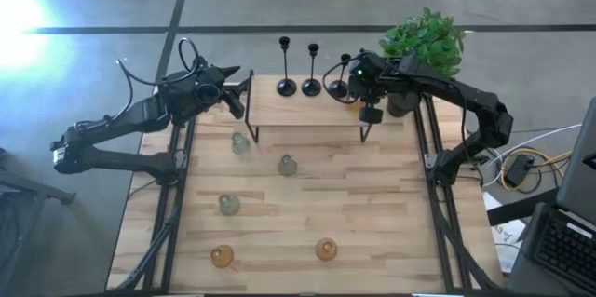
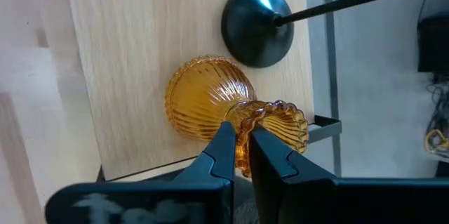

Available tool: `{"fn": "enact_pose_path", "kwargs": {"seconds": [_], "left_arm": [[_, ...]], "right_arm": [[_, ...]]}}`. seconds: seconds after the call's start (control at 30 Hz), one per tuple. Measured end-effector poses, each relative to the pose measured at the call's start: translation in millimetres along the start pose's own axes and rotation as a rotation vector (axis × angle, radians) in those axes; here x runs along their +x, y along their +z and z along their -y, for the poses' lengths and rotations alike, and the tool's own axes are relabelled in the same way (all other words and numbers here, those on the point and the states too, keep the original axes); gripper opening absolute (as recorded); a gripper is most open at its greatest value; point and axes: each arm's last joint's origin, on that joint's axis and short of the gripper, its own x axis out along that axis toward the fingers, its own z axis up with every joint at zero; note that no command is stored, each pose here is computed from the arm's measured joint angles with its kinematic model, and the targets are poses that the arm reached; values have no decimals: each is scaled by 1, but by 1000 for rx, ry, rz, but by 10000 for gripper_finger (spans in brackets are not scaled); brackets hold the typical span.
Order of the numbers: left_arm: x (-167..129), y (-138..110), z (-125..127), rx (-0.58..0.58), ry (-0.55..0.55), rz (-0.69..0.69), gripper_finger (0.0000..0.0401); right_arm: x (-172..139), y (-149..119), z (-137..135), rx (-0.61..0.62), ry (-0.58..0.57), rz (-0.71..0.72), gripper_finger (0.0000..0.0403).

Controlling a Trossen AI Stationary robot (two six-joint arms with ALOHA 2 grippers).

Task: Pick & Place candle stick holders
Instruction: Put the top right yellow candle holder on the shelf

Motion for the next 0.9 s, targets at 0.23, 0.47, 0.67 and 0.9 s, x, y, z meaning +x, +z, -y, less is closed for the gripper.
{"fn": "enact_pose_path", "kwargs": {"seconds": [0.23,0.47,0.67,0.9], "left_arm": [[0,0,0,0,0,0,213],[0,0,0,0,0,0,213],[0,0,0,0,0,0,213],[0,0,0,0,0,0,213]], "right_arm": [[9,3,2,-28,-2,-19,13],[14,8,3,-25,-10,-5,13],[16,10,5,-22,-20,18,13],[16,9,8,-14,-21,20,13]]}}
